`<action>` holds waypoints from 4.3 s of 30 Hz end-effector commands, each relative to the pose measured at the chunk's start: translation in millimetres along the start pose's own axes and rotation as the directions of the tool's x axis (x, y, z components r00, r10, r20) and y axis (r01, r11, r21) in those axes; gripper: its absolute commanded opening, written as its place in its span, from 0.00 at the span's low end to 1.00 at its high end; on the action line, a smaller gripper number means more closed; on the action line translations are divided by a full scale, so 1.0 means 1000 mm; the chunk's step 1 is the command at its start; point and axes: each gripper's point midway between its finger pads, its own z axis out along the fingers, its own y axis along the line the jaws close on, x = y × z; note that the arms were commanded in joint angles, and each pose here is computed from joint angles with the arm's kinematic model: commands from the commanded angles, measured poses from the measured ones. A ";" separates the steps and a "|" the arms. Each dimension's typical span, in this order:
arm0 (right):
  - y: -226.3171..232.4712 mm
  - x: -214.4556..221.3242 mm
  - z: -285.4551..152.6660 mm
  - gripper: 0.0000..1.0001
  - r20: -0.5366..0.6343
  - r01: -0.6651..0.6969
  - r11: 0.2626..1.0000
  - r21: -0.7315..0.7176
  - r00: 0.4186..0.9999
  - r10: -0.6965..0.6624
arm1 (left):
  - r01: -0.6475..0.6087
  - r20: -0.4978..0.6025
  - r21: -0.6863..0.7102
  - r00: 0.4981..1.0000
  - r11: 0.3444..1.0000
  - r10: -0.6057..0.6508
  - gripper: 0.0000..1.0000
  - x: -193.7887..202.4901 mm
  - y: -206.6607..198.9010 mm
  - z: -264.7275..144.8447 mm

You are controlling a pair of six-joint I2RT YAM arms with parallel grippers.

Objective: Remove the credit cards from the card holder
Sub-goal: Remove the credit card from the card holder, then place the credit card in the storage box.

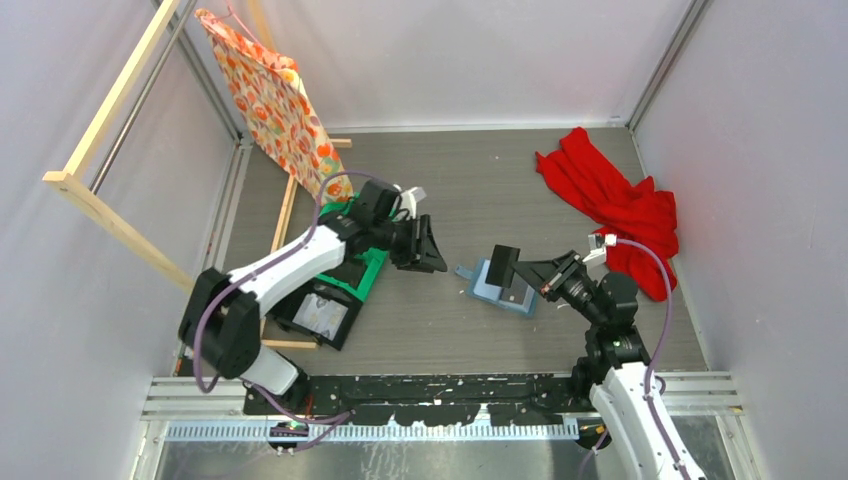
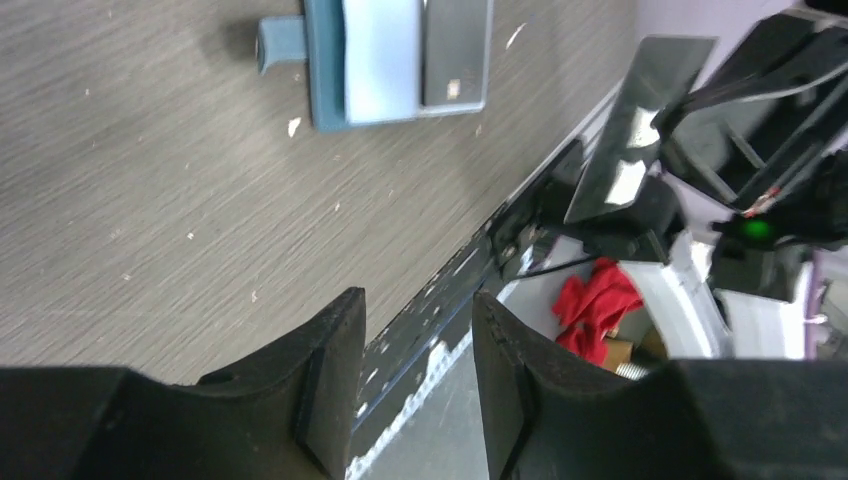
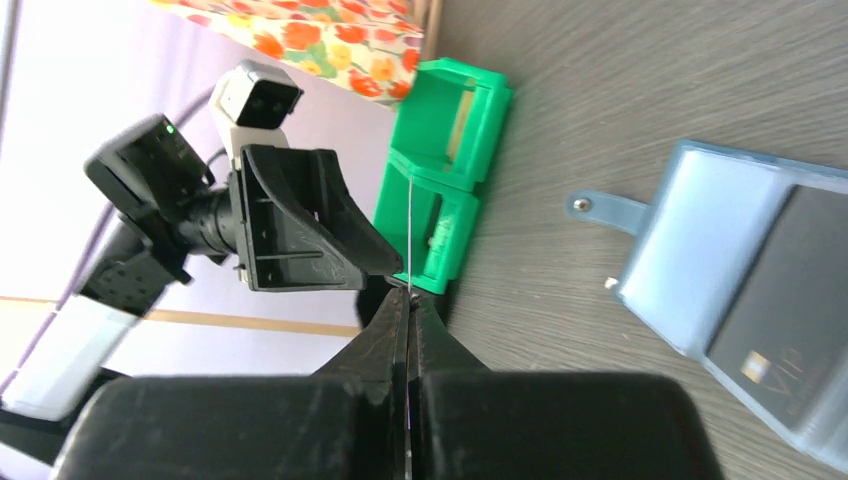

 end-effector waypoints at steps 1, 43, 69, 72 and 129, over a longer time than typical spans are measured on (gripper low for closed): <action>0.043 -0.009 0.003 0.01 0.011 0.001 0.978 -0.210 1.000 0.002 | 0.037 0.121 0.149 0.991 0.988 -0.056 0.45 -0.010 -0.032 -0.023; 0.069 0.026 0.060 0.03 -0.121 -0.006 0.964 -0.265 0.992 -0.027 | 0.066 0.135 0.579 0.975 0.812 -0.175 0.01 -0.017 -0.086 -0.010; 0.013 0.001 0.035 0.82 -0.104 0.283 0.936 0.208 0.958 -0.266 | -0.034 0.047 -0.934 0.975 0.357 0.215 0.00 -0.020 0.108 -0.207; 0.014 0.000 0.035 0.82 -0.099 0.283 0.937 0.206 0.958 -0.268 | -0.073 -0.052 -0.991 0.983 0.115 0.176 0.00 -0.016 0.138 -0.222; -0.012 0.011 0.034 0.83 -0.101 0.243 0.941 0.234 0.969 -0.225 | -0.328 -0.306 -0.940 0.932 0.097 0.192 0.54 -0.003 0.135 -0.161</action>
